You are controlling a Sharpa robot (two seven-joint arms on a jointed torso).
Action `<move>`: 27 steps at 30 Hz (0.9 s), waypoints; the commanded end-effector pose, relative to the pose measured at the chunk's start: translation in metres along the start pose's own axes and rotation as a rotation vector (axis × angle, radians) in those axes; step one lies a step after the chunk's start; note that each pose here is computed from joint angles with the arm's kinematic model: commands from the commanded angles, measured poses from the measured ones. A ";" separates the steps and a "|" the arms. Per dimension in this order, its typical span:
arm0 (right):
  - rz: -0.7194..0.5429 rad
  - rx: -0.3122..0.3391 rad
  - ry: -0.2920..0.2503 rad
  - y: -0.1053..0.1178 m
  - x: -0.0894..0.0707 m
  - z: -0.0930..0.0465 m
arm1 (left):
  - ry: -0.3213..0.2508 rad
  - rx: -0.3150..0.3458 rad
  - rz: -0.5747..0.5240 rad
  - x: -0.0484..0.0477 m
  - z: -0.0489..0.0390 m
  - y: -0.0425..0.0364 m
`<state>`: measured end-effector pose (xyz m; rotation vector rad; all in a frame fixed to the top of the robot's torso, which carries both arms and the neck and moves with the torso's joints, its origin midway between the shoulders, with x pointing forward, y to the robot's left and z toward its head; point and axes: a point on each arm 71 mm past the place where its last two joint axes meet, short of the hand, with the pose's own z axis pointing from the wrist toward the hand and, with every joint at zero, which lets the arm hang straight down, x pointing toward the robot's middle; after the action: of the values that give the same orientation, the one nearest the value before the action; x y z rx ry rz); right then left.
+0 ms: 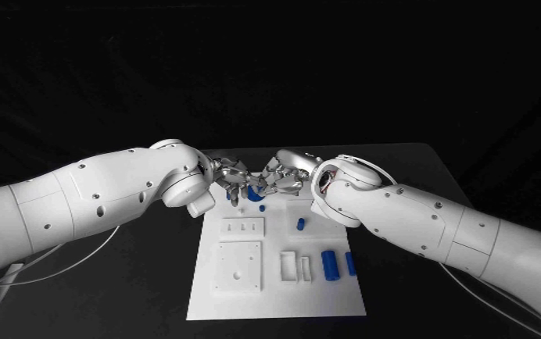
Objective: Assemble the parts on the task board
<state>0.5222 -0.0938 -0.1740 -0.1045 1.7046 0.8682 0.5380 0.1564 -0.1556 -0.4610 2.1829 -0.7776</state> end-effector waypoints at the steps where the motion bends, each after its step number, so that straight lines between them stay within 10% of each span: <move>1: 0.005 -0.017 0.002 0.005 0.001 0.001 | 0.028 0.017 -0.020 0.0049 0.0012 -0.0041; 27: 0.014 -0.012 0.004 0.004 0.004 0.002 | 0.008 0.031 -0.114 0.0044 0.0026 -0.0055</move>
<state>0.5227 -0.0935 -0.1751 -0.0938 1.7063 0.8651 0.5388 0.1570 -0.1589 -0.5714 2.1790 -0.8156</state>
